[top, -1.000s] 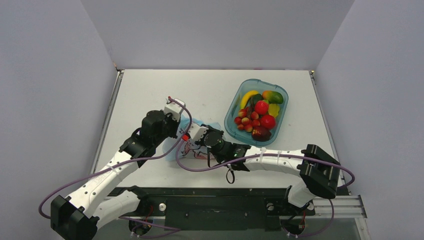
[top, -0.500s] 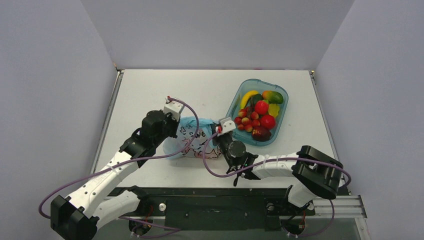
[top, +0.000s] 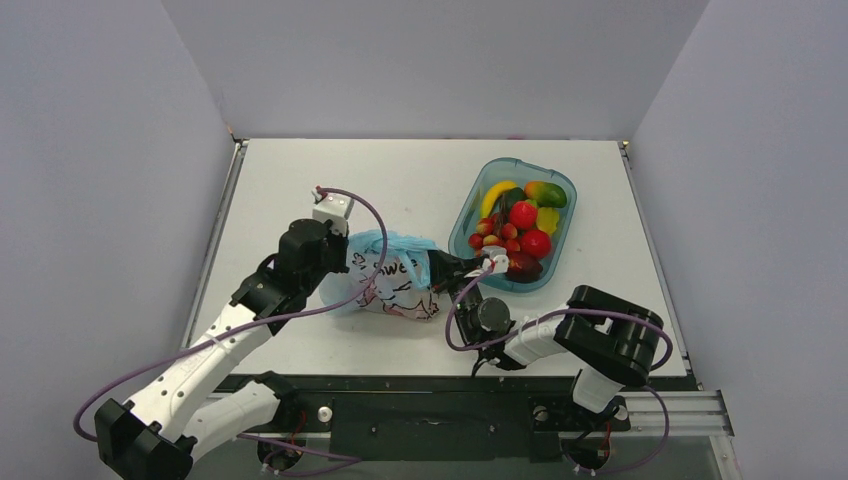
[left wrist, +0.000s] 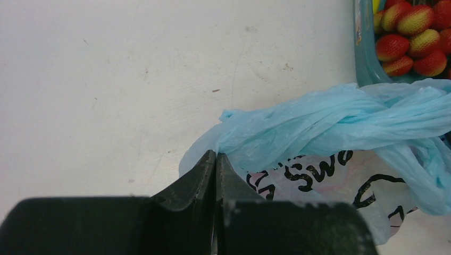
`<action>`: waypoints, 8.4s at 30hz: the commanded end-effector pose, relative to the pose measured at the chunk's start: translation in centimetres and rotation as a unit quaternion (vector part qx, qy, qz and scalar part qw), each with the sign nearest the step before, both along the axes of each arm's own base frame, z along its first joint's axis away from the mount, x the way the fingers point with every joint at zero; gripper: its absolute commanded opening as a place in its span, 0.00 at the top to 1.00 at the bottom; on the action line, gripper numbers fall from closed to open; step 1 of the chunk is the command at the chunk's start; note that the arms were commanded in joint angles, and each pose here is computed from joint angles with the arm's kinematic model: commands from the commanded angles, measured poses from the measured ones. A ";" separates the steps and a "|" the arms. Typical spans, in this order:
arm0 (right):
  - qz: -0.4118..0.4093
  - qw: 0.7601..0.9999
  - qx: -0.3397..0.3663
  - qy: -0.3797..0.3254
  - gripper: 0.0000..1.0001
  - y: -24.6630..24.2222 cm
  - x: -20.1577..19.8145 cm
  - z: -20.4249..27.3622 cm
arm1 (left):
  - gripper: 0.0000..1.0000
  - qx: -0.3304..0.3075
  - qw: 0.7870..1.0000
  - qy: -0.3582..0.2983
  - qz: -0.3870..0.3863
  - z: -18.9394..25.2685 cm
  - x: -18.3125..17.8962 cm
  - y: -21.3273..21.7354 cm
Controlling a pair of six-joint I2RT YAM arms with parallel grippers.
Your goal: Take the fake fruits out of the plastic bag
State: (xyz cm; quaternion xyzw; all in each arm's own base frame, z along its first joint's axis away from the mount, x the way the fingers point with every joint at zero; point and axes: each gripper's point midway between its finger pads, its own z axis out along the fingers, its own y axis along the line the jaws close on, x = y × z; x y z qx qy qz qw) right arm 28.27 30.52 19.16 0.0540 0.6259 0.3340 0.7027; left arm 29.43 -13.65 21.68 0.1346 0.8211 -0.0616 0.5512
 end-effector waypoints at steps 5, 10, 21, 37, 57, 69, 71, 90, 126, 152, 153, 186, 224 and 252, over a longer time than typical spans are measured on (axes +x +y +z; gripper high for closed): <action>0.100 0.992 0.056 -0.047 1.00 1.3 -1.4 3.3 | 0.58 -0.180 0.976 0.124 -0.023 2.3 -4.4 -2.2; 0.159 0.986 0.004 -0.053 1.00 2.7 -2.8 2.4 | 0.43 -0.257 0.951 0.126 -0.119 5.3 -5.9 -4.1; 0.216 0.974 -0.019 -0.068 1.00 3.4 -4.2 2.6 | 0.46 -0.123 0.929 0.238 -0.256 3.1 -3.8 -5.9; 0.237 0.969 -0.018 -0.070 1.00 3.6 -3.9 2.1 | 0.59 -0.143 0.898 0.288 -0.301 -1.3 -4.8 -6.5; 0.118 0.993 0.008 -0.004 1.00 0.5 -0.4 0.9 | 1.00 -0.371 0.896 -0.072 0.235 6.4 -0.5 7.5; 0.153 0.988 0.006 0.005 1.00 1.6 -1.3 0.1 | 1.00 -0.494 0.821 -0.171 0.228 7.8 -2.8 9.2; 0.168 0.985 -0.032 0.002 0.98 2.3 -1.6 0.7 | 1.00 -0.489 0.832 -0.166 0.204 8.2 -2.8 8.4; 0.181 0.827 -0.532 -0.012 0.13 4.5 -0.8 5.9 | 1.00 -0.470 0.867 -0.118 0.115 7.9 -3.0 4.6; -0.099 0.972 0.144 0.159 1.00 -1.8 3.3 9.4 | 0.79 -0.444 0.888 -0.079 0.093 9.8 -4.9 3.9; -0.040 0.994 0.030 0.098 1.00 0.1 1.4 11.9 | 0.62 -0.171 0.921 0.164 -0.310 11.0 -1.1 -7.1; -0.038 0.994 0.035 0.094 1.00 0.4 1.5 12.5 | 0.74 -0.173 0.927 0.164 -0.289 11.1 -0.5 -6.7; 0.038 0.996 -0.069 0.035 0.78 11.2 11.4 7.1 | 1.00 -0.410 0.887 -0.057 0.203 11.0 -4.2 10.2; -0.021 0.924 0.118 0.363 0.14 5.8 -7.0 -1.1 | 1.00 -0.439 0.884 0.074 0.143 3.9 -10.4 5.9; 0.099 0.962 0.017 0.253 1.00 11.6 -1.0 -5.3 | 0.48 -0.392 0.914 0.080 0.069 8.3 -16.0 4.3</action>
